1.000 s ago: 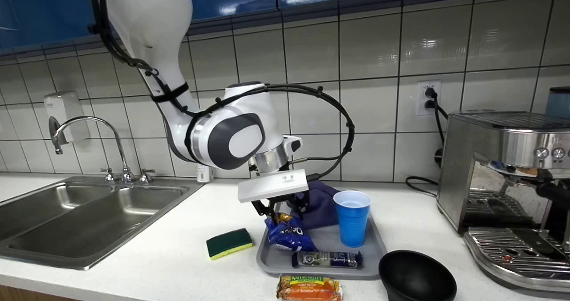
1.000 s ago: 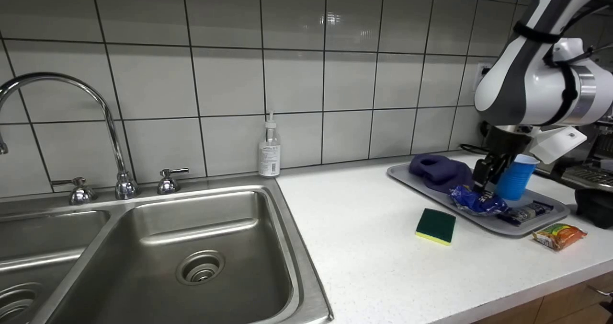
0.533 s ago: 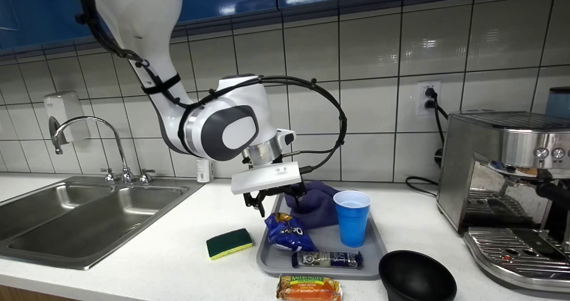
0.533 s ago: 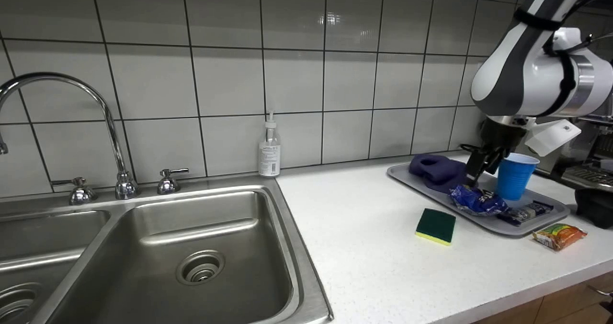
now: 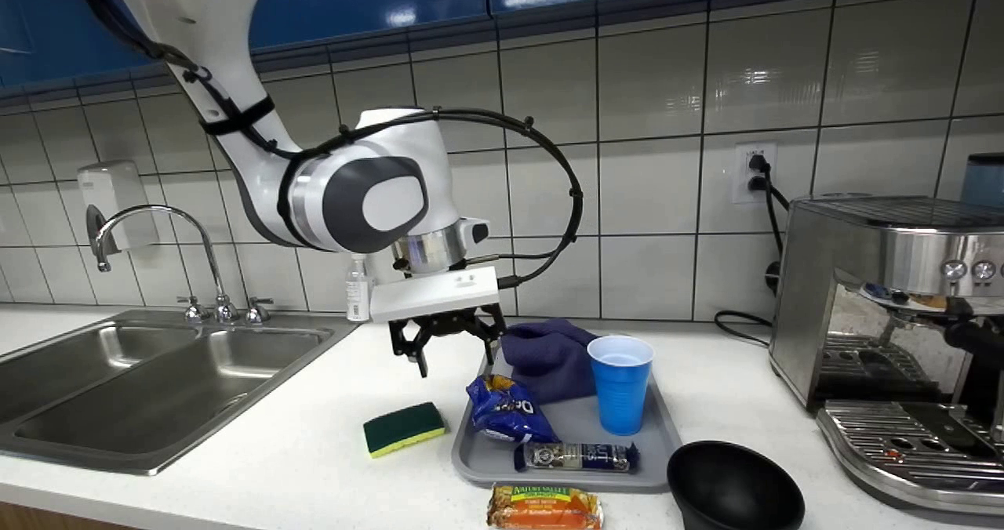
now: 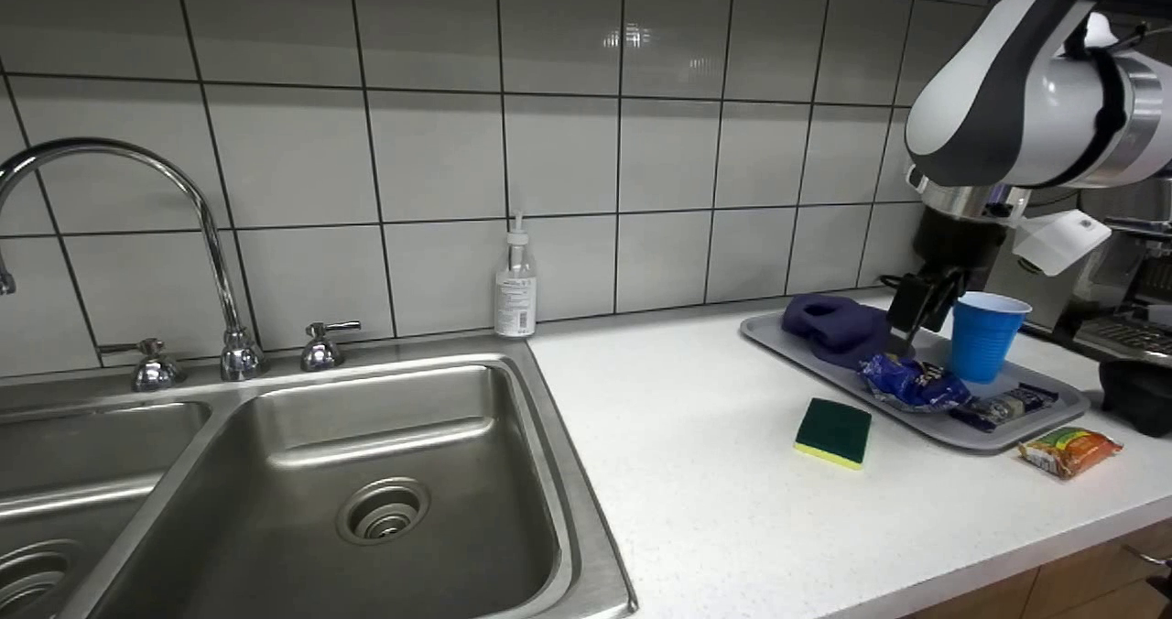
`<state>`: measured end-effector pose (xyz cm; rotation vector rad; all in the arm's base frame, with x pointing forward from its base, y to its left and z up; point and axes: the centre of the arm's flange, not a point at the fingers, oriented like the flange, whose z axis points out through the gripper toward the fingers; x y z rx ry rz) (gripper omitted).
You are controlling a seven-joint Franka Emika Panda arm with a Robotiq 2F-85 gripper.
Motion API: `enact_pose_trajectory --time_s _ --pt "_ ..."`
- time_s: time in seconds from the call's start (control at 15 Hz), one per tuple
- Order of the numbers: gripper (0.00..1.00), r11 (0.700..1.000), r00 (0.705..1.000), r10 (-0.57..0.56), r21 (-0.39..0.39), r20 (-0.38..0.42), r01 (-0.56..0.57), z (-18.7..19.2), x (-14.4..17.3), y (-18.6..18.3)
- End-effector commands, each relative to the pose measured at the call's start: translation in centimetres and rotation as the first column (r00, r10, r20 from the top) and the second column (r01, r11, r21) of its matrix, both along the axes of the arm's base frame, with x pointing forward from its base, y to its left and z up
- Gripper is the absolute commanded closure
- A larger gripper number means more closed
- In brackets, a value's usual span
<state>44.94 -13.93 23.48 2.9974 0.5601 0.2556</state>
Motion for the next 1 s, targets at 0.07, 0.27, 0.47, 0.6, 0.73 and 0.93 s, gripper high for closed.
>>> enact_pose_trajectory --time_s 0.07,0.27,0.47,0.6,0.73,0.93 --pt "0.00 0.998 0.996 0.064 0.030 -0.060 -0.062 3.3 -2.4 1.9" --pt "0.00 0.995 0.992 0.090 0.049 -0.083 -0.086 4.2 -3.6 2.9" --pt "0.00 0.995 0.991 0.092 0.050 -0.093 -0.088 5.0 -4.5 3.4" --pt "0.00 0.994 0.991 0.097 0.050 -0.095 -0.093 5.3 -4.9 3.6" --pt "0.00 0.994 0.990 0.104 0.045 -0.093 -0.100 5.5 -5.2 3.7" --pt "0.00 0.992 0.988 0.118 0.046 -0.094 -0.114 5.6 -5.5 3.8"
